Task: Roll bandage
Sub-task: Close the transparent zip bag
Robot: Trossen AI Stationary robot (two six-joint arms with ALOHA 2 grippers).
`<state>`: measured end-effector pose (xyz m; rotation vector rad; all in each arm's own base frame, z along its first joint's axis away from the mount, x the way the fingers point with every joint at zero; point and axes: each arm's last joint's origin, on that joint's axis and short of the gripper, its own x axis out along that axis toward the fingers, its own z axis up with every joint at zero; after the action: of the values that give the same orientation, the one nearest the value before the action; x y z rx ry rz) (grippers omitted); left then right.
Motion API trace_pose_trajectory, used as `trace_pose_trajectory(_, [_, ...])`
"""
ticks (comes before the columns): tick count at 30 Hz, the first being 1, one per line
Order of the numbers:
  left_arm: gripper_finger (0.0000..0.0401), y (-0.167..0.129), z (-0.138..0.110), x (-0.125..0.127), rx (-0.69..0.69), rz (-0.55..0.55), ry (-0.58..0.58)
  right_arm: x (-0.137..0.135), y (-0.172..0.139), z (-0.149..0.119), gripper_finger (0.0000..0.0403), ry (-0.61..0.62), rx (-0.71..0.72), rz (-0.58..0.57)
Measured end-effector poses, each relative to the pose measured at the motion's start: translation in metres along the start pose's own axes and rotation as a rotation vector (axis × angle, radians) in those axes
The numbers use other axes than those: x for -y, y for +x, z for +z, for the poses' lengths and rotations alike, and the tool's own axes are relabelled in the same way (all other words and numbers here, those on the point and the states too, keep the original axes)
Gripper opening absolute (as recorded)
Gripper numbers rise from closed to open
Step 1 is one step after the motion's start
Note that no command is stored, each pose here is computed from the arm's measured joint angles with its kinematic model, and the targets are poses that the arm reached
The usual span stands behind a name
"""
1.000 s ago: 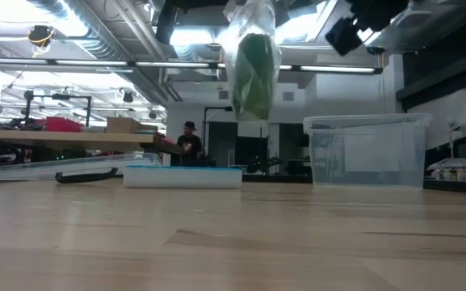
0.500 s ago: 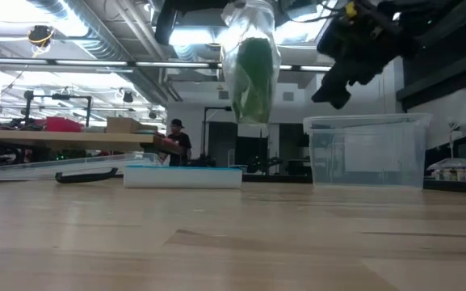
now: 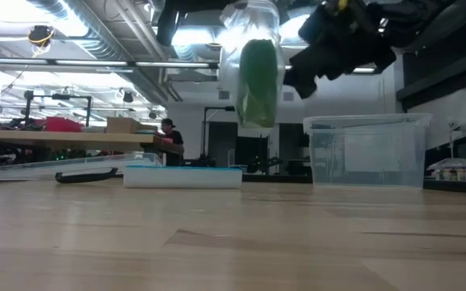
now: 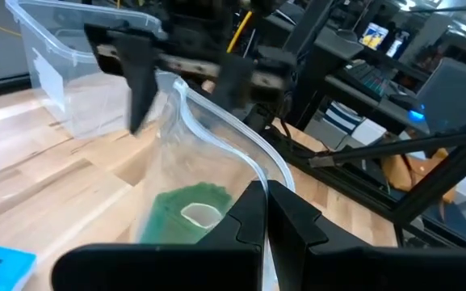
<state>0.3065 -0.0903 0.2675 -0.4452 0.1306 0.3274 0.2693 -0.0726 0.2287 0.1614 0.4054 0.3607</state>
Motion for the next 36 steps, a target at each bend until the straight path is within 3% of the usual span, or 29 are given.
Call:
trace_pose_trajectory(5, [0.0,0.0,-0.001,0.0,-0.006,0.003,0.009,-0.021,0.015,0.002,0.0232,-0.172,-0.005,0.02])
trace_pose_trajectory(11, [0.0,0.0,-0.001,0.0,-0.011,-0.003,0.007,-0.033,0.025,0.01,0.0232,-0.287,0.038,-0.136])
trace_pose_trajectory(16, [0.0,-0.001,-0.002,0.001,-0.013,-0.008,0.009,-0.03,0.025,0.008,0.0232,-0.297,0.002,-0.283])
trace_pose_trajectory(20, [0.0,-0.004,-0.004,0.005,-0.019,-0.021,0.015,-0.028,0.024,0.006,0.0232,-0.291,-0.028,-0.338])
trace_pose_trajectory(30, [0.0,-0.006,-0.006,0.008,-0.024,-0.033,0.024,-0.036,0.026,0.007,0.0232,-0.3,0.013,-0.067])
trace_pose_trajectory(36, [0.0,-0.007,-0.006,0.008,-0.028,-0.039,0.017,-0.037,0.026,0.003,0.0232,-0.284,-0.014,-0.026])
